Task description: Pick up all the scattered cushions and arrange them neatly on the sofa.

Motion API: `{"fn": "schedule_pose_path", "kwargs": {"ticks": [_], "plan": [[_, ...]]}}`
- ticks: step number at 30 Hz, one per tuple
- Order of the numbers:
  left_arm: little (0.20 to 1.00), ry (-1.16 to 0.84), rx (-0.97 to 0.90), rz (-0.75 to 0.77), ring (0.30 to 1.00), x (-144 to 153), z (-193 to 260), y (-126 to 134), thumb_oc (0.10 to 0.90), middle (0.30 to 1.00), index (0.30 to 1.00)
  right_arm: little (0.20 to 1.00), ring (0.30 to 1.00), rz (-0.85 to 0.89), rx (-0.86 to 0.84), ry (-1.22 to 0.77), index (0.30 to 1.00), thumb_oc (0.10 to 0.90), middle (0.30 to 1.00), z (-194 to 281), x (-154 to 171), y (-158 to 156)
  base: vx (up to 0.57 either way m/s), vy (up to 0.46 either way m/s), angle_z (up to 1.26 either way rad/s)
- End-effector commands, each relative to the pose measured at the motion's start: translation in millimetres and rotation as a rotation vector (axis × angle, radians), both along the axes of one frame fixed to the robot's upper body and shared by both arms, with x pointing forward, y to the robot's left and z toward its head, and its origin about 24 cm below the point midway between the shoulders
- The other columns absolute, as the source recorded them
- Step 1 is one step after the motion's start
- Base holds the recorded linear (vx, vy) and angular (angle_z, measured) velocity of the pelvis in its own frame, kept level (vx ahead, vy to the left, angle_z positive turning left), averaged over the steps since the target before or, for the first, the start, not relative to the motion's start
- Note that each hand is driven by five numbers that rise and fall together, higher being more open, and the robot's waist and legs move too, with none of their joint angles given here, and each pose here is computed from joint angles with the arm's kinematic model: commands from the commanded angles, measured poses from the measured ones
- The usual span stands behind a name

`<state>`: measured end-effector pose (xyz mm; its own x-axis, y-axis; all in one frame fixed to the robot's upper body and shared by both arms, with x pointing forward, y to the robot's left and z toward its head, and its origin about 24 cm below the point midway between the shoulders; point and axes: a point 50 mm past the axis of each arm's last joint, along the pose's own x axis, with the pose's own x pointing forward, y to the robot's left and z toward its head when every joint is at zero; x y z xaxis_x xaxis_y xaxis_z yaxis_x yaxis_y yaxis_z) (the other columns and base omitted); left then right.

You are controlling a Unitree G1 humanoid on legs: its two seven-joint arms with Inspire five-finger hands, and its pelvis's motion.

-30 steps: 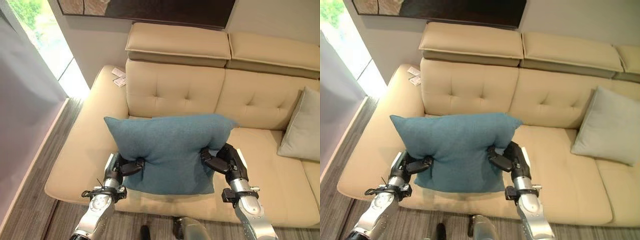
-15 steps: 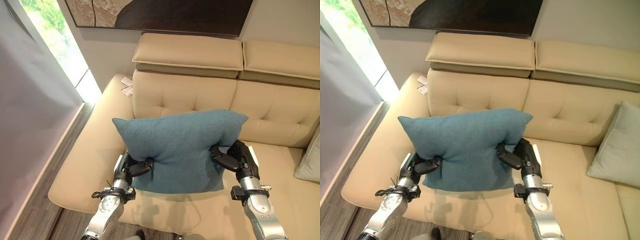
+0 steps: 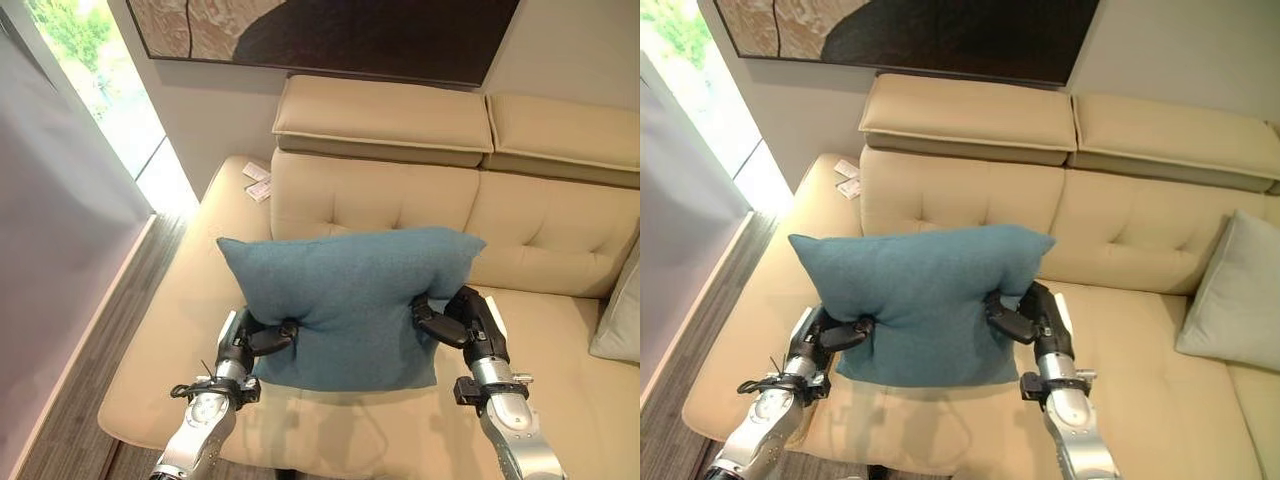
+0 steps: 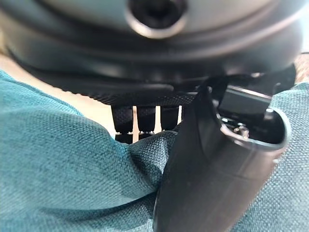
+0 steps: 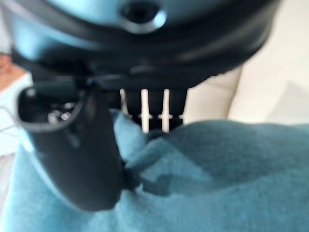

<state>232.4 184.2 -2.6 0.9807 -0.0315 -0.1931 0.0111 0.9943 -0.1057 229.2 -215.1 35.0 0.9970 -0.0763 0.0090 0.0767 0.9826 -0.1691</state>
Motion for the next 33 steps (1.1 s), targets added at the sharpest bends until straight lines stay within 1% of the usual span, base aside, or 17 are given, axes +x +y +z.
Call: {"fn": "schedule_pose_path", "kwargs": {"ticks": [1,6,10,18,19,21,22,23,24,25,26,28,29,30,31,32,33], "plan": [[0.3,-0.447,-0.09,-0.093,0.3,25,80,-29,0.4,0.3,0.3,0.3,0.3,0.068,0.013,-0.309,0.3,0.4,0.3,57,19,12,0.04,0.007,-0.05],[0.3,-0.459,-0.11,-0.08,0.3,28,83,-31,0.4,0.3,0.3,0.3,0.3,0.057,0.035,-0.311,0.3,0.4,0.3,56,27,14,0.0,0.003,-0.07],[0.3,-0.468,-0.115,-0.082,0.3,31,85,-36,0.4,0.3,0.3,0.3,0.3,0.039,0.009,-0.338,0.3,0.4,0.3,62,34,16,-0.06,0.004,-0.03],[0.3,-0.577,-0.072,-0.085,0.3,64,115,-57,0.4,0.3,0.3,0.3,0.3,0.001,0.007,-0.457,0.3,0.4,0.3,93,65,24,-0.07,-0.028,0.02],[0.3,-0.615,-0.072,-0.081,0.3,74,127,-64,0.4,0.3,0.3,0.3,0.3,0.008,-0.002,-0.513,0.3,0.4,0.3,109,75,30,-0.07,-0.043,0.05],[0.3,-0.641,-0.072,-0.072,0.3,79,135,-65,0.4,0.3,0.3,0.3,0.3,0.011,-0.005,-0.535,0.3,0.4,0.3,115,79,33,-0.05,-0.046,0.02],[0.3,-0.699,-0.046,-0.061,0.3,89,153,-67,0.4,0.3,0.3,0.3,0.3,0.023,-0.006,-0.591,0.3,0.4,0.3,133,88,40,-0.04,-0.048,0.0],[0.3,-0.7,-0.046,-0.061,0.3,89,153,-67,0.4,0.3,0.3,0.3,0.3,0.023,-0.006,-0.591,0.3,0.4,0.3,133,88,40,-0.05,-0.055,-0.02],[0.3,-0.756,-0.008,-0.033,0.3,100,173,-66,0.4,0.3,0.3,0.3,0.3,0.039,-0.005,-0.649,0.3,0.4,0.3,153,96,48,-0.03,-0.031,-0.04],[0.3,-0.779,0.012,-0.021,0.3,105,182,-65,0.4,0.3,0.3,0.3,0.3,0.046,-0.007,-0.677,0.3,0.4,0.3,163,100,51,-0.03,-0.031,-0.06],[0.3,-0.779,0.011,-0.021,0.3,106,182,-65,0.4,0.3,0.3,0.3,0.3,0.046,-0.007,-0.677,0.3,0.4,0.3,163,100,51,-0.01,-0.017,-0.04],[0.3,-0.846,0.067,0.002,0.3,119,210,-68,0.4,0.3,0.3,0.3,0.3,0.059,-0.023,-0.76,0.3,0.4,0.3,195,110,59,0.0,-0.015,-0.01],[0.3,-0.85,0.067,0.003,0.3,120,211,-68,0.4,0.3,0.3,0.3,0.3,0.059,-0.023,-0.763,0.3,0.4,0.3,196,111,60,-0.01,-0.038,-0.03],[0.3,-0.897,0.102,0.011,0.3,127,231,-72,0.4,0.3,0.3,0.3,0.3,0.058,-0.038,-0.819,0.3,0.4,0.3,218,115,65,0.0,0.0,0.0],[0.3,-0.897,0.102,0.012,0.3,127,231,-72,0.4,0.3,0.3,0.3,0.3,0.058,-0.038,-0.82,0.3,0.4,0.3,218,115,65,0.0,0.0,0.0],[0.3,-0.921,0.119,0.019,0.3,130,242,-72,0.4,0.3,0.3,0.3,0.3,0.054,-0.044,-0.846,0.3,0.4,0.3,228,117,67,0.01,-0.021,0.06],[0.3,-0.976,0.158,0.032,0.3,134,263,-76,0.4,0.3,0.3,0.3,0.3,0.041,-0.059,-0.893,0.3,0.4,0.3,246,120,70,-0.01,-0.032,0.05]]}}
